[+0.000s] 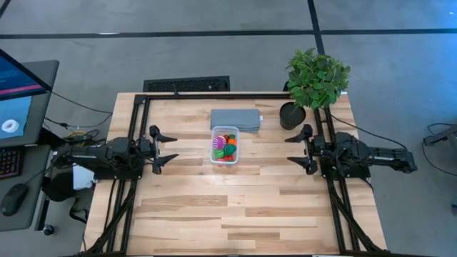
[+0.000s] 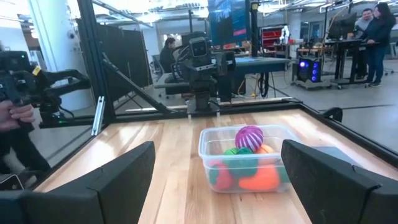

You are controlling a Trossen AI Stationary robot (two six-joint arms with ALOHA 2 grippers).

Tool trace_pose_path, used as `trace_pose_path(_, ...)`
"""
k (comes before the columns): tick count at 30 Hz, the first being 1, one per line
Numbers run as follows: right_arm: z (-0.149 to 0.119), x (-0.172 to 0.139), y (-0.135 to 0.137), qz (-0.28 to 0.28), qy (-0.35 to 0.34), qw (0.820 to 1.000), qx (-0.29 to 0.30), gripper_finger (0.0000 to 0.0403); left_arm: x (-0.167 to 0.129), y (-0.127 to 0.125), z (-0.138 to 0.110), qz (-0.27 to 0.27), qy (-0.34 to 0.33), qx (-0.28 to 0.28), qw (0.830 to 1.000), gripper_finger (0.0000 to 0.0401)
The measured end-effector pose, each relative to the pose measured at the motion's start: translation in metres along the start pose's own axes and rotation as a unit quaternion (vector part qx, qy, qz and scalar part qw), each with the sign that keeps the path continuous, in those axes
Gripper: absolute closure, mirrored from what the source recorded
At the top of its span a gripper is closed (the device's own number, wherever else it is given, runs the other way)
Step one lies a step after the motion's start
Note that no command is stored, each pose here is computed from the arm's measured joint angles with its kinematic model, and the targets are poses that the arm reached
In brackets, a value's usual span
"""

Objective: Pick and placing Produce into tupperware
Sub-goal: Return to Home Position

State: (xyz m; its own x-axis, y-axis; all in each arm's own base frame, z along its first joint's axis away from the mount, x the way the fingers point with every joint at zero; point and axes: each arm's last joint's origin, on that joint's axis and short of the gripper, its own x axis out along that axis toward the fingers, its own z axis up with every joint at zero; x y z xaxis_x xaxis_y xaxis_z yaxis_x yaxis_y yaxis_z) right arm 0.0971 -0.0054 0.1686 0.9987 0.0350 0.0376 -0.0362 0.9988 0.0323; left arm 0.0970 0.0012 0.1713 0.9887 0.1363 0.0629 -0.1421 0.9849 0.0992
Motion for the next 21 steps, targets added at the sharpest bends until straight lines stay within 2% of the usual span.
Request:
trace_pose_path(6,0.0000,0.0000,0.0000,0.000,0.000,1.000,0.008,0.0030,0.0000,-0.0006,0.0000,-0.007,0.000,0.007,1.000,0.0120)
trace_pose_path(13,-0.0001,0.0000,0.0002,0.001,0.000,1.000,0.008,0.0030,-0.0002,-0.0030,-0.0011,-0.047,0.001,0.017,0.999,0.0120)
trace_pose_path(21,-0.0001,0.0000,0.0002,0.001,0.000,1.000,0.008,0.0030,-0.0002,-0.0031,-0.0011,-0.049,0.001,0.022,0.999,0.0120)
